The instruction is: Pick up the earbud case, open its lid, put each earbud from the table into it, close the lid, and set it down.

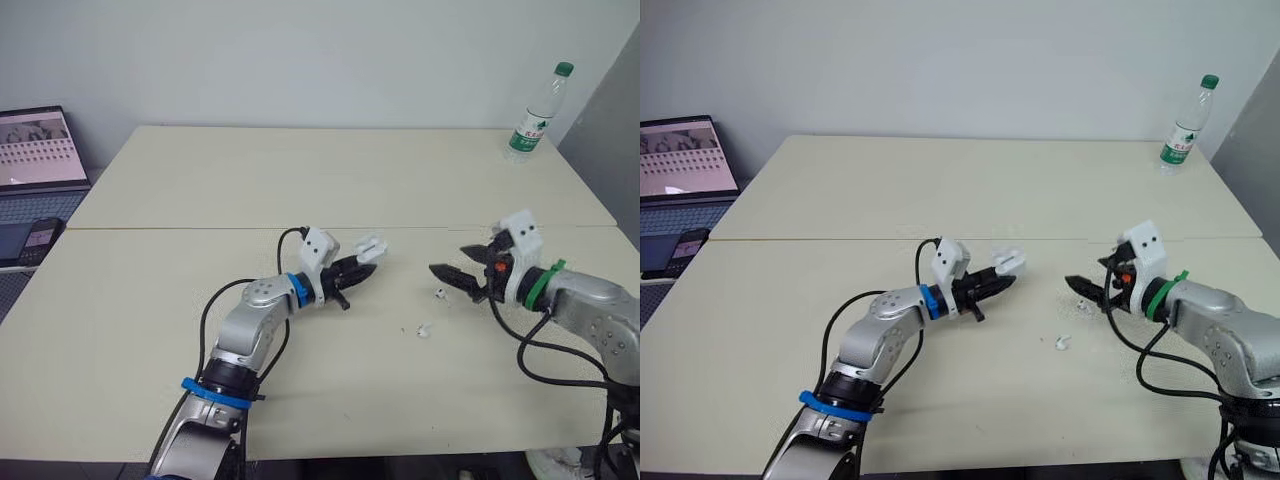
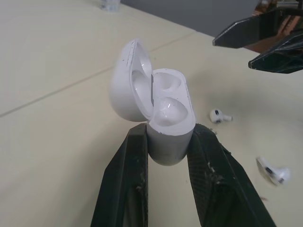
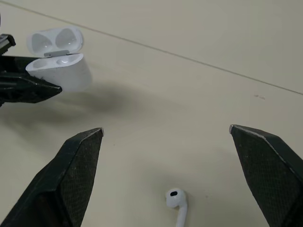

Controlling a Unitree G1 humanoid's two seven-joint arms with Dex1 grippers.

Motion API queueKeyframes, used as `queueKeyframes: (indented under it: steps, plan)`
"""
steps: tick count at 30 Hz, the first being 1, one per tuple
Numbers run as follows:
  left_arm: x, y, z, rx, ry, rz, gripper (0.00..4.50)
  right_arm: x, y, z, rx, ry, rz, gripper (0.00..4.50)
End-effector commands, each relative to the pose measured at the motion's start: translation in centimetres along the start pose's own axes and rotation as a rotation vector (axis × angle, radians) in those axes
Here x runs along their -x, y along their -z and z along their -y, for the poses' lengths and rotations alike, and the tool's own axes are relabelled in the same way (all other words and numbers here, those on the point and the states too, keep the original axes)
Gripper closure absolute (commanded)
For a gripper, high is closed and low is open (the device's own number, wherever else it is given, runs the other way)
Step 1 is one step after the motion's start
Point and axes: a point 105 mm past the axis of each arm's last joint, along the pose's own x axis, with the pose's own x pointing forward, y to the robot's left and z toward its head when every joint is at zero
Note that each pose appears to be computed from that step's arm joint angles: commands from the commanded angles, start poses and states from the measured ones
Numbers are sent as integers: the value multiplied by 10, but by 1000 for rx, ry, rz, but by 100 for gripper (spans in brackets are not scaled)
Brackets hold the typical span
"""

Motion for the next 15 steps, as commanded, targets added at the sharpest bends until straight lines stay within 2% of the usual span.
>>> queueKeyframes:
  steps: [1,10,15]
  plan:
    - [7,-10,10,-26,69,-11,372,5,2,-14,99,-58,-43,3]
    - [22,-1,8,-93,90,-142,372,23,37,-47,218,-236,-238,3]
    - [21,-1,4,-167,66,-185,372,23,45,-56,298,-290,-293,3]
